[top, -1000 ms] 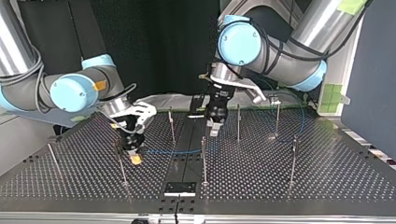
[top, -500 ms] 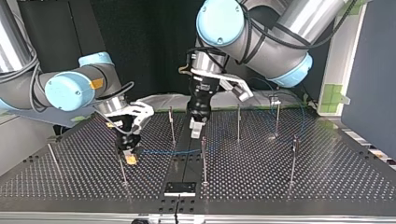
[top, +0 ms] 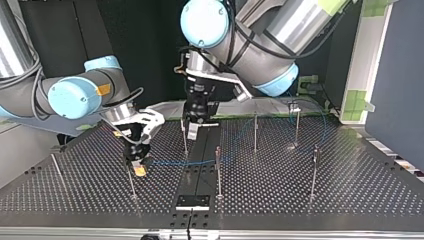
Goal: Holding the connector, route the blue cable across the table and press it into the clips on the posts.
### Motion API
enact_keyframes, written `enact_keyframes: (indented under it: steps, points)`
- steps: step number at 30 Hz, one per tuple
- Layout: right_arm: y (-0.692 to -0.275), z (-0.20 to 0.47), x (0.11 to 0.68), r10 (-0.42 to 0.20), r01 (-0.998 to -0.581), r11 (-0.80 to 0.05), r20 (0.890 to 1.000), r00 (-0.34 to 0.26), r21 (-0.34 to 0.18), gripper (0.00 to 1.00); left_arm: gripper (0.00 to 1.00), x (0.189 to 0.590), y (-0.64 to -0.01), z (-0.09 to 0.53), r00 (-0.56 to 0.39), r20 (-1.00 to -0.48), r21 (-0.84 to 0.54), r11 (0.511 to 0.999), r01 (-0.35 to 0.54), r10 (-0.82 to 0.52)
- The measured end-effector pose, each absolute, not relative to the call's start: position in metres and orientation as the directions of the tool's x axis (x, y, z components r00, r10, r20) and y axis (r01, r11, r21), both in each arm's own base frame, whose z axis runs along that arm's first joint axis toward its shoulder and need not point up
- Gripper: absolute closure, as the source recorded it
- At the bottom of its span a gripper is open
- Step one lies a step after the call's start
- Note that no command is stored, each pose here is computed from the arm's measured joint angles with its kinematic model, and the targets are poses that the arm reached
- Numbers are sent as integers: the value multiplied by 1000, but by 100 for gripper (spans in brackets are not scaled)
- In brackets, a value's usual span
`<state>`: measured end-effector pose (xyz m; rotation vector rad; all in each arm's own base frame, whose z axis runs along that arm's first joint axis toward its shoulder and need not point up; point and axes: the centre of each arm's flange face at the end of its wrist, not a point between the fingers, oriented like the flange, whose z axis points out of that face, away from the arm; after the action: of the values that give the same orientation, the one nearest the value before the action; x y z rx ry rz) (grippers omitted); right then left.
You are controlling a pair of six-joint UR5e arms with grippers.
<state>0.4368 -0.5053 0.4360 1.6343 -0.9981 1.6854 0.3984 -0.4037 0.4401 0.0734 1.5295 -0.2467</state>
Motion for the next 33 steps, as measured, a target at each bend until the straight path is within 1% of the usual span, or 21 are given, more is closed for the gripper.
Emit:
enact_keyframes:
  steps: [5, 9, 15, 24, 29, 33]
  points:
    - [-505, 436, 437, -91, -827, -550, 993, -80, -116, 100, 0, 417, -404, 435, 14, -996, -88, 984, 158, -91]
    - [-505, 436, 437, -90, -827, -550, 993, -80, -116, 100, 0, 435, -406, 431, 12, -996, -84, 987, 140, -86]
    - [-505, 436, 437, -89, -827, -550, 993, -80, -116, 100, 0, 457, -415, 426, 16, -996, -84, 987, 140, -87]
    - [-505, 436, 437, -90, -827, -551, 993, -80, -116, 100, 0, 479, -417, 446, 57, -992, -104, 986, 134, -112]
    - [-505, 436, 437, -89, -827, -550, 993, -80, -116, 100, 0, 491, -423, 449, 55, -992, -103, 982, 157, -113]
    - [-506, 436, 437, -88, -827, -550, 993, -81, -116, 100, 0, 502, -429, 441, 44, -993, -98, 982, 160, -106]
